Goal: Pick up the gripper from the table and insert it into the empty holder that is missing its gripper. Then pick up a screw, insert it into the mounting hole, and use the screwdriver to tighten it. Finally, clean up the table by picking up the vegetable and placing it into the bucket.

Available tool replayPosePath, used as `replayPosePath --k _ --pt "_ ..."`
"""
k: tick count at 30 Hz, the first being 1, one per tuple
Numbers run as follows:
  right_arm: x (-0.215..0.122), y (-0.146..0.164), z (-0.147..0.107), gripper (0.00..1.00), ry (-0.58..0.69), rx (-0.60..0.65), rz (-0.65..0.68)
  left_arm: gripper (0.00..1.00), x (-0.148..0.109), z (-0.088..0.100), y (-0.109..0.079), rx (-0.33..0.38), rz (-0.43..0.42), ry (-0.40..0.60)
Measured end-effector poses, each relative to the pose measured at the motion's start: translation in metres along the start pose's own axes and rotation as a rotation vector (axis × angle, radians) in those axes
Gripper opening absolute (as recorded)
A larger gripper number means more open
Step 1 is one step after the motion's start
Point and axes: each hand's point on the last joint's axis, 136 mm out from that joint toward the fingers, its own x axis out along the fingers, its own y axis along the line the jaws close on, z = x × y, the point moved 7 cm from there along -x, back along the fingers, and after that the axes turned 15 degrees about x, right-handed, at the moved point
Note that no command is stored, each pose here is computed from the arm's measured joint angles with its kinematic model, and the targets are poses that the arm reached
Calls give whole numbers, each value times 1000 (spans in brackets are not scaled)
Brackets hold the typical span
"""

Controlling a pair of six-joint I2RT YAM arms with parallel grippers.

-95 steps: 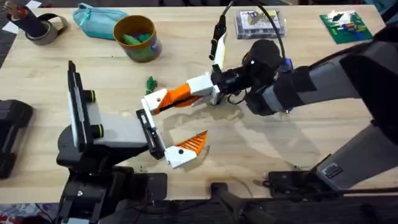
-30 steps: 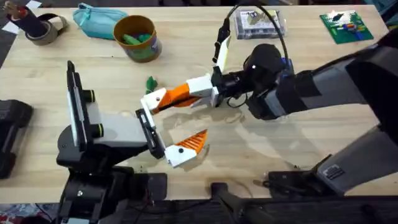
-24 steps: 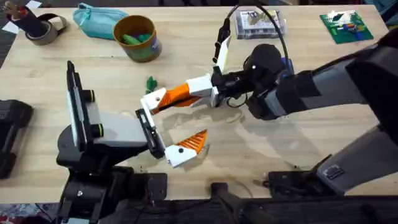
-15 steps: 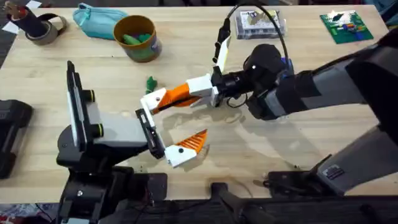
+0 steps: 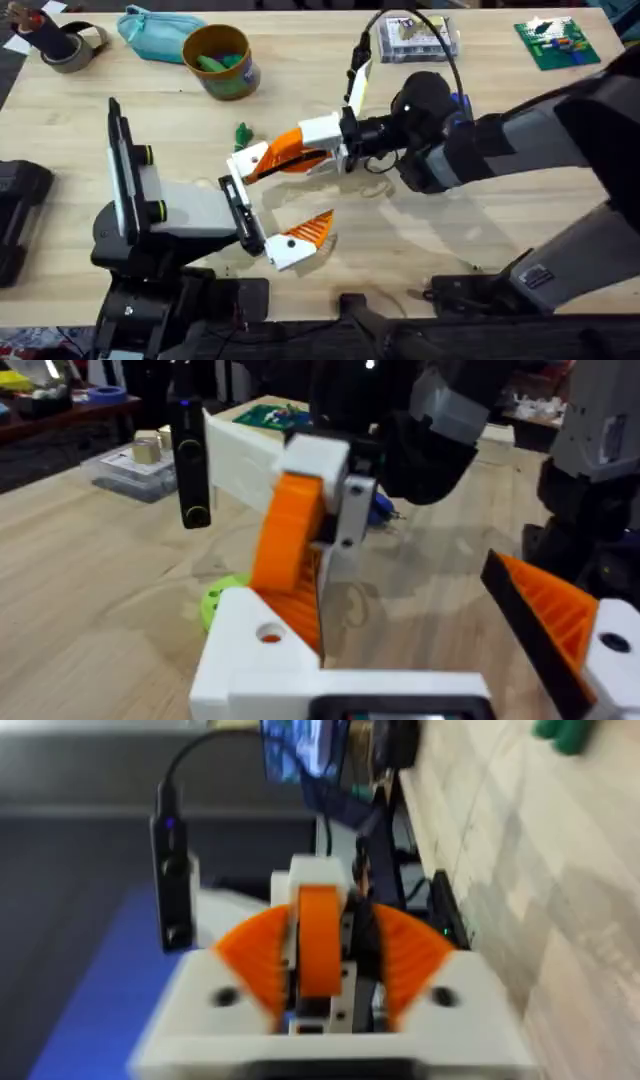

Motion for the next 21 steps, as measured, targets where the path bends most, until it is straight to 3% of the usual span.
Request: replayPosePath --k 3,4,5,21 --pt "-1 -3 2 851 -26 25 -4 987 0 0 -1 5 -12 -3" --pt "-1 -4 3 950 -31 26 -4 987 0 0 -1 5 -13 -3" --pt "-1 -4 4 983 -37 35 -6 987 0 0 -1 5 -13 -2" --pt "-2 -3 6 996 -60 28 2 987 0 0 -2 9 -16 -3"
